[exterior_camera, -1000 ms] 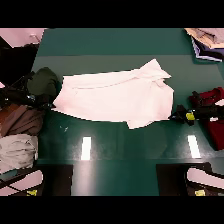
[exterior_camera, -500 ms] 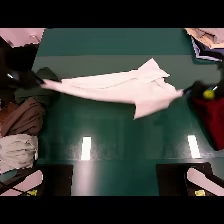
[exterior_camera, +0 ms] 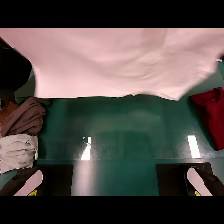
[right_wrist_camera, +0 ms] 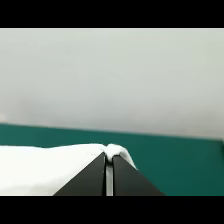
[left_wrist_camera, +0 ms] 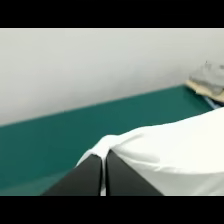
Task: Fold the shirts.
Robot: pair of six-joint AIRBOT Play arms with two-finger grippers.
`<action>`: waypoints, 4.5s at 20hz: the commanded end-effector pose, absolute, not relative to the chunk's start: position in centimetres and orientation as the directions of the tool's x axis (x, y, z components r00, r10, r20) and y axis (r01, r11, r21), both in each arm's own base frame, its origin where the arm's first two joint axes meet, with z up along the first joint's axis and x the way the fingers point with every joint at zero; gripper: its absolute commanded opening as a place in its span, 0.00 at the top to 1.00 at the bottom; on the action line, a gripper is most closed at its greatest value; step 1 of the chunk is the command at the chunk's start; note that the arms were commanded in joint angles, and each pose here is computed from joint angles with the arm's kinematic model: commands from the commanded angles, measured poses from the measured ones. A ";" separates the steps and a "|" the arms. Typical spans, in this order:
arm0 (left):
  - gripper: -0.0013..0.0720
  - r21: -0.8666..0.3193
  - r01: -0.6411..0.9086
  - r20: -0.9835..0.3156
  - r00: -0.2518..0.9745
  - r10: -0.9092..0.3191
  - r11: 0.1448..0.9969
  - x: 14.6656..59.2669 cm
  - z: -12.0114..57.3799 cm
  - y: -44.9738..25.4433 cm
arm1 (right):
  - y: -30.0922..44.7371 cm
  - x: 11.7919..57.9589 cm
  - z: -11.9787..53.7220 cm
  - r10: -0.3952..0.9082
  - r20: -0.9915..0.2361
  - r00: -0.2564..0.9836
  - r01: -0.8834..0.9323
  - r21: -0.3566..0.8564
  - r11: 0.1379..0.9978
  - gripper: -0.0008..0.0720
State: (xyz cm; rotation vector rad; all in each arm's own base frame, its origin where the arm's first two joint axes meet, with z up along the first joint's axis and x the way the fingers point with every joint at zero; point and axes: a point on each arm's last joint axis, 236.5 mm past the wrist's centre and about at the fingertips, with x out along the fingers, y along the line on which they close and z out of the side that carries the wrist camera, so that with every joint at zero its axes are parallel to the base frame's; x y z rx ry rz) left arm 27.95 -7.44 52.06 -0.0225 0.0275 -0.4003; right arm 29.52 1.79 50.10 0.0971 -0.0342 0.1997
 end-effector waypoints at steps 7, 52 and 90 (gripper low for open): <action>0.95 0.007 0.469 0.105 0.878 -0.468 0.883 19.8 55.8 -11.3 | -2.7 21.6 55.6 -0.147 0.069 0.987 0.148 -0.005 0.989 0.97; 0.40 -0.383 0.086 -0.859 0.333 -0.389 0.920 47.3 -3.9 -2.3 | -3.1 49.5 -3.1 -0.009 -0.963 0.270 0.043 0.002 0.999 0.52; 0.95 -0.576 -0.025 -0.806 0.183 -0.563 0.817 31.5 -3.2 -6.4 | -1.1 25.1 -3.0 0.324 -0.946 0.027 0.216 0.322 0.922 0.47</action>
